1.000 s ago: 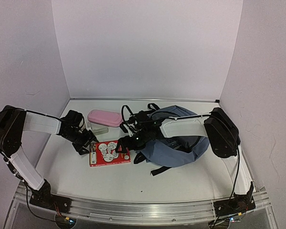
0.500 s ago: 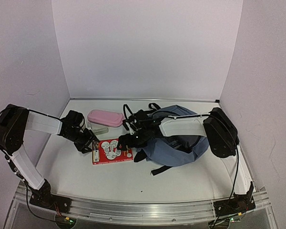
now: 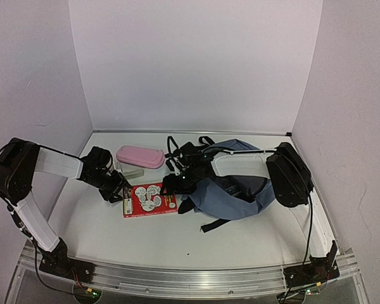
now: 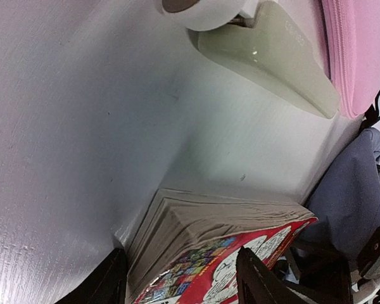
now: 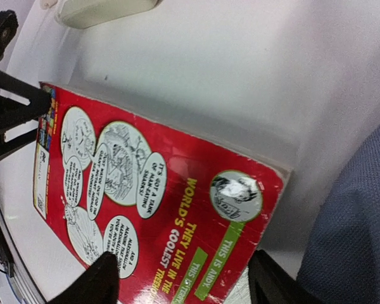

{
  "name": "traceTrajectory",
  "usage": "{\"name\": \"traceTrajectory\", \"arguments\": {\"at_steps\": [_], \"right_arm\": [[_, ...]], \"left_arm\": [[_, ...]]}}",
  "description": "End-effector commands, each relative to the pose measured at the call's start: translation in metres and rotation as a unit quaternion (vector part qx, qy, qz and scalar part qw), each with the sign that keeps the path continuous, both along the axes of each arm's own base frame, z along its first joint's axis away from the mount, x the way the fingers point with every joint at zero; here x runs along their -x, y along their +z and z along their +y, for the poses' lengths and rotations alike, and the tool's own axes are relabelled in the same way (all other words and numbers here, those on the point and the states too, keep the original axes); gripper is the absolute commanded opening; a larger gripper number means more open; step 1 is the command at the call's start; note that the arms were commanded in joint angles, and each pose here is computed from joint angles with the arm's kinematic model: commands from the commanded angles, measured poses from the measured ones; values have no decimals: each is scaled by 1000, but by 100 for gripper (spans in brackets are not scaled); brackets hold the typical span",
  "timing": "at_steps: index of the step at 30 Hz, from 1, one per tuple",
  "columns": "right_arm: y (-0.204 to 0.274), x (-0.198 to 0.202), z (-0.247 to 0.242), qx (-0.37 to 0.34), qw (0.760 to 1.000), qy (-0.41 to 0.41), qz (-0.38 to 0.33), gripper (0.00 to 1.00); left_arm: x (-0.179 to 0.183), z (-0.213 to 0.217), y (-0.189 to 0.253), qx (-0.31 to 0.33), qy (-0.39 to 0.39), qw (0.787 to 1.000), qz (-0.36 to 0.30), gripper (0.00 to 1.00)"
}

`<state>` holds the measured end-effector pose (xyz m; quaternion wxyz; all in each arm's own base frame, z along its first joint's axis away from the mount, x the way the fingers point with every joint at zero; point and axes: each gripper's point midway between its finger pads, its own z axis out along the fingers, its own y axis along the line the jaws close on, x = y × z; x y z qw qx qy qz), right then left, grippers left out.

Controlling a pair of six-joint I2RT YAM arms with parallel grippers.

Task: Pack the student bag
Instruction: Pick up the book from the center of the board.

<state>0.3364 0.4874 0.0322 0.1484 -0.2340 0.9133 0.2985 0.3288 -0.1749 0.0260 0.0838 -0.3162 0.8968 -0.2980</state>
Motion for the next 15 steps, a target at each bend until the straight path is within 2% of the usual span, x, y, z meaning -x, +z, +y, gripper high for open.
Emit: {"name": "traceTrajectory", "arguments": {"at_steps": [1, 5, 8, 11, 15], "right_arm": [[74, 12, 35, -102, 993, 52, -11, 57], [115, 16, 42, -146, 987, 67, -21, 36], [113, 21, 42, -157, 985, 73, -8, 28], [102, 23, 41, -174, 982, 72, 19, 27], [90, 24, 43, -192, 977, 76, 50, 35]], "left_arm": [[13, -11, -16, 14, -9, 1000, 25, 57], [14, -13, -17, 16, -8, 1000, 24, 56], [14, -14, -18, 18, -8, 999, 25, 56], [14, -15, -19, 20, -9, 999, 27, 56], [16, -15, -19, 20, -11, 999, 28, 56]]}}
